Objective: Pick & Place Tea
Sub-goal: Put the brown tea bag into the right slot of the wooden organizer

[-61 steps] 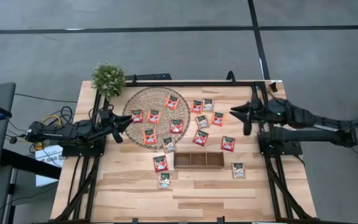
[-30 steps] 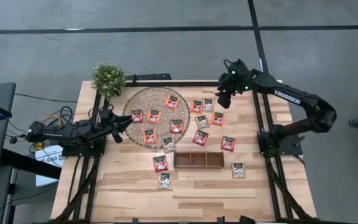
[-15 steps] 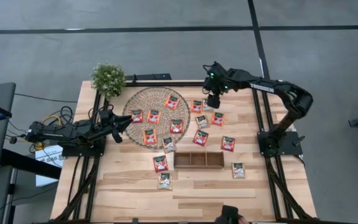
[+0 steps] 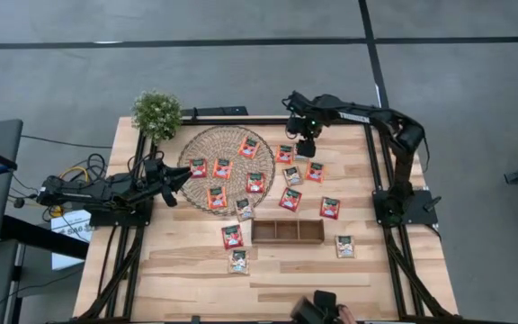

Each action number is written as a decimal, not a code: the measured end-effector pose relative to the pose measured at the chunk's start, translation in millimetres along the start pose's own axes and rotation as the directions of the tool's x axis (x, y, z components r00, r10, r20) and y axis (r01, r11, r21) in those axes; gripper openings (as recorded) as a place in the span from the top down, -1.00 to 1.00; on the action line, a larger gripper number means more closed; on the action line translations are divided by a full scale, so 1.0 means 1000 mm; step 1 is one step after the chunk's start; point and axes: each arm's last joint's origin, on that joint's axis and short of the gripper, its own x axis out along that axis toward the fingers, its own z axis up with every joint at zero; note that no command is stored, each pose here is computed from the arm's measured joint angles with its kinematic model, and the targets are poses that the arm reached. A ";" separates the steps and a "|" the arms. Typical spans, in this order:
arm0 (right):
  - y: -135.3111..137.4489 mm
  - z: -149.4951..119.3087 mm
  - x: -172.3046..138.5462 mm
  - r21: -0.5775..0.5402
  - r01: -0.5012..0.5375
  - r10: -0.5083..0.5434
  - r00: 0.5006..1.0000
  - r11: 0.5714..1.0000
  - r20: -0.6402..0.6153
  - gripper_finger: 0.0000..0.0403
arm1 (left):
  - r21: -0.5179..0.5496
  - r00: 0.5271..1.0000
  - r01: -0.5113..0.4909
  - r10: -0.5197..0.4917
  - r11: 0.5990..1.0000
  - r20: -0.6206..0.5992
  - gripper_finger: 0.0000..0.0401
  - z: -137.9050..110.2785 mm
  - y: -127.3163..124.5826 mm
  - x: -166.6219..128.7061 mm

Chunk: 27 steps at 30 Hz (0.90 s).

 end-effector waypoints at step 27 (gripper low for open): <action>-0.008 0.006 0.019 0.018 0.038 -0.038 0.999 0.999 -0.026 -0.14 | -0.001 1.000 0.000 0.000 1.000 0.001 0.45 0.000 0.000 0.000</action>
